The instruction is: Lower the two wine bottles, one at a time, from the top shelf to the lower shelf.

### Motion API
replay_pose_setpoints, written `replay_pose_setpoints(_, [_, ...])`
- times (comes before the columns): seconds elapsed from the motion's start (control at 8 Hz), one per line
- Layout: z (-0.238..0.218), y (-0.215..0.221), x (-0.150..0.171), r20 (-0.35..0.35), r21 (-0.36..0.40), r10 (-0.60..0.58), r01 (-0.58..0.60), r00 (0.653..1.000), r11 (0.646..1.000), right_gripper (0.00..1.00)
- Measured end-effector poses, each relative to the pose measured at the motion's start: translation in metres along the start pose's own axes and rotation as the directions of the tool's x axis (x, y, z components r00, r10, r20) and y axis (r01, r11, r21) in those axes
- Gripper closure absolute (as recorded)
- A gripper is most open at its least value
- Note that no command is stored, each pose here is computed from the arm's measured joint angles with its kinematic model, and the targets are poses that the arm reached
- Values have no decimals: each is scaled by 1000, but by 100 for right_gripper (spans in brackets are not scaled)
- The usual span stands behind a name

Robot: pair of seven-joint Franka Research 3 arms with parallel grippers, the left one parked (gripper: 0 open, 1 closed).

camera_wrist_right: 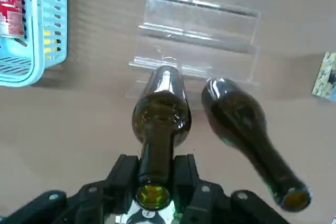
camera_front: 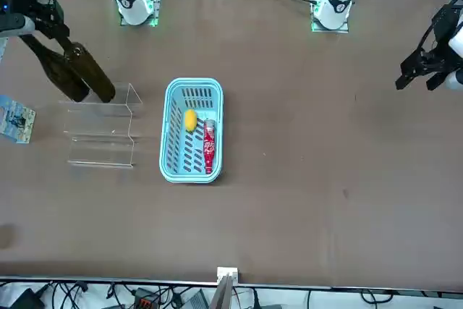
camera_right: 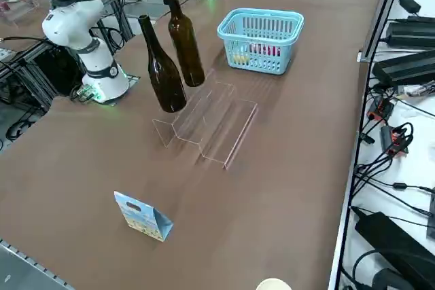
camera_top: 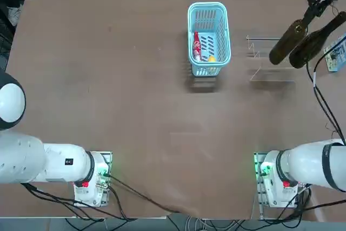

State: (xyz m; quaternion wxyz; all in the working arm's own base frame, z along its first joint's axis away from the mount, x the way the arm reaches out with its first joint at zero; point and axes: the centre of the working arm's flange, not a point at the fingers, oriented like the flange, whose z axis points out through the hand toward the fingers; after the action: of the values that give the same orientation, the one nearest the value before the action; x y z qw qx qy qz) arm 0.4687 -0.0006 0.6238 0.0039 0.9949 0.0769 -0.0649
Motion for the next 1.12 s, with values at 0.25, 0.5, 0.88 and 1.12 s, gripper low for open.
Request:
replay_pose_setpoints(0.25, [-9,5,39,-16,-15,-66,66,998,998,61])
replay_pose_setpoints(0.5, [2,12,88,-4,-29,-153,153,988,988,61])
replay_pose_setpoints(0.88, [30,22,152,-7,-44,-214,214,977,976,61])
replay_pose_setpoints(1.12, [47,23,173,-19,-54,-226,225,974,973,61])
